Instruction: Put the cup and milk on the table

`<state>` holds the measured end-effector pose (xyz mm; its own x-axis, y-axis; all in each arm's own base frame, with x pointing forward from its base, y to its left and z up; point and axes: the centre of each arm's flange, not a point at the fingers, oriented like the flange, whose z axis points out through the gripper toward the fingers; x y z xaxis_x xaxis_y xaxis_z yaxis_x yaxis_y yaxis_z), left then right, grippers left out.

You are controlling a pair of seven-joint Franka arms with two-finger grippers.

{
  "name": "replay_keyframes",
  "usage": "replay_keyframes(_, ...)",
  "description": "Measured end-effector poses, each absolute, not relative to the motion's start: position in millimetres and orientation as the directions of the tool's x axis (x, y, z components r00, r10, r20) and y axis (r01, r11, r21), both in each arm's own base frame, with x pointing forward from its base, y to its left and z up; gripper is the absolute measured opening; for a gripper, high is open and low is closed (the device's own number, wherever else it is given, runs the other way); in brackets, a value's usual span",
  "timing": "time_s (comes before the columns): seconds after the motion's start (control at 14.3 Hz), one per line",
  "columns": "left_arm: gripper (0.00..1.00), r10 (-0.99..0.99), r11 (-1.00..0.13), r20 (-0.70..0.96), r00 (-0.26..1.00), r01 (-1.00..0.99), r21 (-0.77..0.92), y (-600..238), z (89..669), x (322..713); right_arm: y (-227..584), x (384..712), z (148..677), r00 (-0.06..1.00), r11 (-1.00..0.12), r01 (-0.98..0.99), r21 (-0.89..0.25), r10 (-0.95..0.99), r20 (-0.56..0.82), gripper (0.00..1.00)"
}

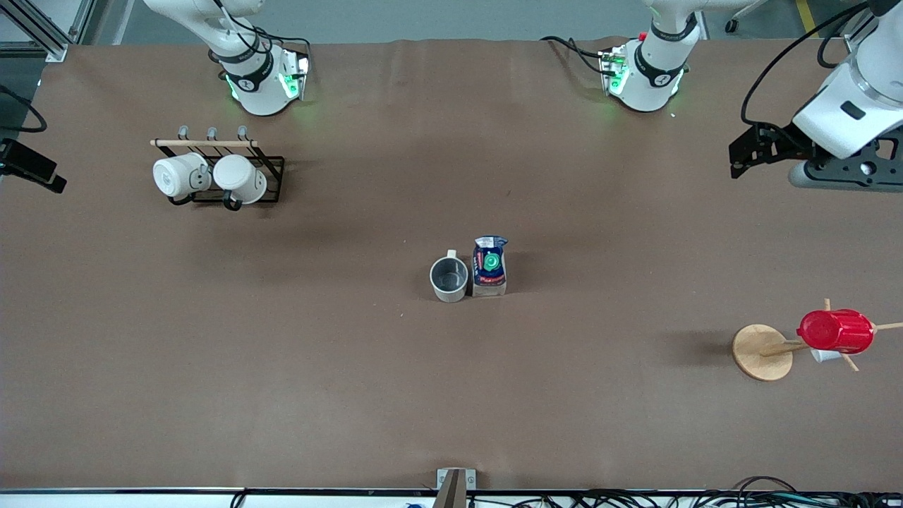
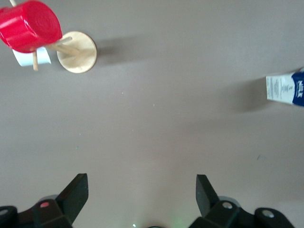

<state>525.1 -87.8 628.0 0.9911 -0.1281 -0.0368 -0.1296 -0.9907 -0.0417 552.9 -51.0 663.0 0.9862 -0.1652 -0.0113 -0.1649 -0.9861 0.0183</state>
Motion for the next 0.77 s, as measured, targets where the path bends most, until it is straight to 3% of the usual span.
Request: replay_keyframes(0.77, 1.00, -0.115, -0.992, -0.012, 0.993, -0.116, -0.043, -78, 637, 512, -66, 551, 663, 0.988, -0.988, -0.152, 0.016, -0.152, -0.013, 1.00)
